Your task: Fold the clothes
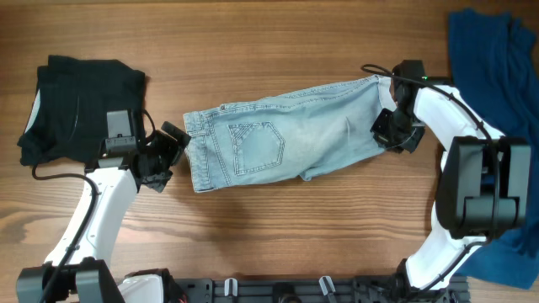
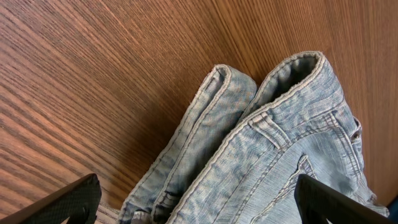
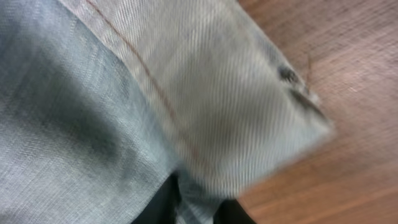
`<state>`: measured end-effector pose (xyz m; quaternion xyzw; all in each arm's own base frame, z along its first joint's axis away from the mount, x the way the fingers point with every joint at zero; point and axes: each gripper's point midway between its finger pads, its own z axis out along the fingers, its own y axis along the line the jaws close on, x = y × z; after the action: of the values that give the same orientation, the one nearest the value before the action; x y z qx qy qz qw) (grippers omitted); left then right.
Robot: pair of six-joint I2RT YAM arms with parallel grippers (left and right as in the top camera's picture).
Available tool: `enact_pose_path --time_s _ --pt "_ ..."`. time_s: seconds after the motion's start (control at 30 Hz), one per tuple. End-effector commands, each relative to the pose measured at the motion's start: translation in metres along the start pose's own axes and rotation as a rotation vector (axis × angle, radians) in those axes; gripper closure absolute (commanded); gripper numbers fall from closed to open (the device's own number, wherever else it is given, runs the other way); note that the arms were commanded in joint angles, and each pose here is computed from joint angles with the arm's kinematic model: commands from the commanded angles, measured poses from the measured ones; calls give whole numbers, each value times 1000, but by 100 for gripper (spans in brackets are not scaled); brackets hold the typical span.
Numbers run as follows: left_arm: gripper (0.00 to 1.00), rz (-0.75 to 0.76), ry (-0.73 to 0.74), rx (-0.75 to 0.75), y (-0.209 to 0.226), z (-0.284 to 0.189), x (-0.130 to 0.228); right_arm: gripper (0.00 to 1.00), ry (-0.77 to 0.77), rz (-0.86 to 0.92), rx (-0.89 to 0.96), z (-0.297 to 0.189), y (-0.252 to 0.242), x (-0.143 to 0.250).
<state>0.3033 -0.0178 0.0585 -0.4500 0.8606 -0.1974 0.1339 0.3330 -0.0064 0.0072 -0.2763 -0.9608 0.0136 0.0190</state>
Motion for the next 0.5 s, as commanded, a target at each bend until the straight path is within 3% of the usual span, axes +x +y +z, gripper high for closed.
enact_pose_path --time_s 0.0,0.07,0.13,0.2,0.47 --pt "0 32 -14 7 -3 -3 -1 76 -48 -7 35 -24 -11 3" --pt "0 33 -15 8 -3 -3 -1 77 -146 -20 -15 -58 -9 -3" --pt "1 32 -15 7 -3 -3 -1 81 -322 -189 -181 -101 19 -24" --pt "2 32 -15 7 -3 -3 -1 88 -405 -346 -303 -120 46 -31" --pt "2 31 -12 4 -2 -3 -1 96 -269 -521 -466 -33 105 -41"
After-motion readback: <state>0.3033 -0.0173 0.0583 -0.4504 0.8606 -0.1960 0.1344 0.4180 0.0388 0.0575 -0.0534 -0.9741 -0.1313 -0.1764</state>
